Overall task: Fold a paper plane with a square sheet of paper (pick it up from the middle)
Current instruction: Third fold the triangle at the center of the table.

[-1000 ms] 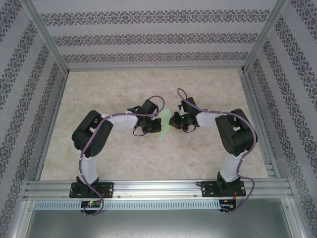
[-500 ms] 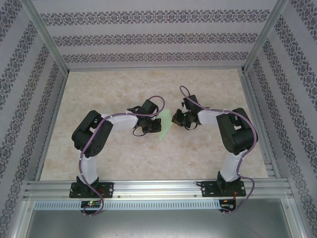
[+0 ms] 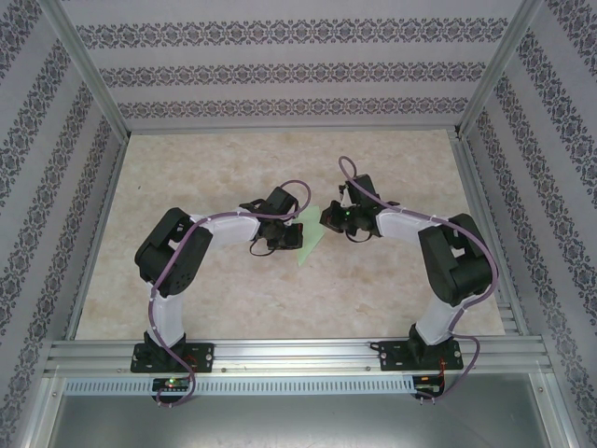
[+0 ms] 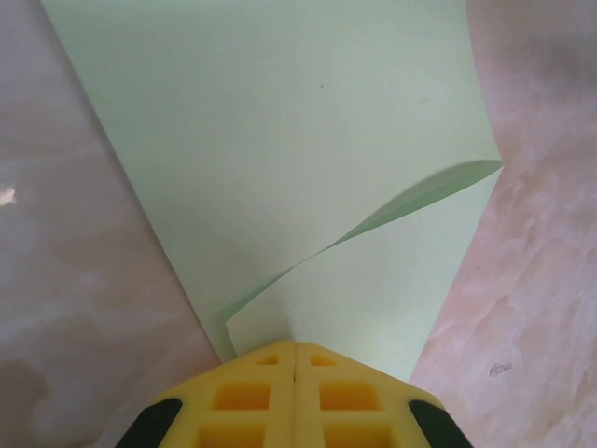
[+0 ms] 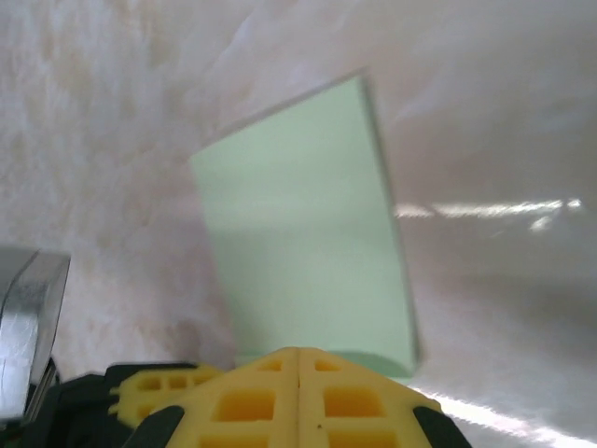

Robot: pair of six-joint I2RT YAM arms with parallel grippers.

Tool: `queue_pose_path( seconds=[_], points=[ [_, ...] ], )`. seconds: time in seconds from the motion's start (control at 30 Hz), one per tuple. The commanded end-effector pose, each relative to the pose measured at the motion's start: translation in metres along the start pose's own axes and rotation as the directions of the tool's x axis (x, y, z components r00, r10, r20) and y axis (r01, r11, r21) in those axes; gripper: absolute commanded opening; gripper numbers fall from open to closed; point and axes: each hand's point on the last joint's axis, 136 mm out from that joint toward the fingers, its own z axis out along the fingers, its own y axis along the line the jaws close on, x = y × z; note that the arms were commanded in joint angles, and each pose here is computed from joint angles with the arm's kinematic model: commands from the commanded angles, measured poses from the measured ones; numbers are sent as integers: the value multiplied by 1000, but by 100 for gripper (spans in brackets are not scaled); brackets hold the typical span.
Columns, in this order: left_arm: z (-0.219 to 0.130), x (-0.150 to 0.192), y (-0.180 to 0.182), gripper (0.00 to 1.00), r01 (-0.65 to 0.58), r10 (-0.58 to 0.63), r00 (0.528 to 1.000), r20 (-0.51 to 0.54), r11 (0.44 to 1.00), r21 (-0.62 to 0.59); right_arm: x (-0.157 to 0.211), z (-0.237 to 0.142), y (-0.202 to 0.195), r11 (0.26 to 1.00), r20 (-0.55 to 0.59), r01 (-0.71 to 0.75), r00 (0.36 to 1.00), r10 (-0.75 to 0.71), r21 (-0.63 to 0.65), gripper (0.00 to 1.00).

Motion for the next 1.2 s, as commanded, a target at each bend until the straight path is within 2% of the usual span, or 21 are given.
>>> queue_pose_path(
  seconds=[0.0,0.2,0.43,0.57,0.7,0.83,1.17],
  points=[
    [-1,18,17,0,-26,22,998,-66,997,-71,22,9,5,999,-56,-13,998,11,-40,0],
    [-6,10,-1,1,-37,37,999,-36,999,5,41,25,-7,999,-98,-46,994,43,-27,0],
    [-43,-4,-30,6,-47,31,992,119,989,137,46,34,-23,997,-108,-74,991,76,30,0],
    [-46,11,-40,7,-17,-12,994,113,969,246,46,34,-25,996,-105,-78,991,81,39,0],
    [-35,29,-44,6,4,-22,998,59,954,299,45,33,-23,996,-102,-75,992,79,38,0],
    [-20,42,-40,4,11,-13,1000,6,963,268,45,31,-22,997,-104,-70,992,74,38,0],
    [-5,57,-12,0,30,-25,999,-34,987,159,37,20,-7,999,-85,-37,996,37,4,0]
  ],
)
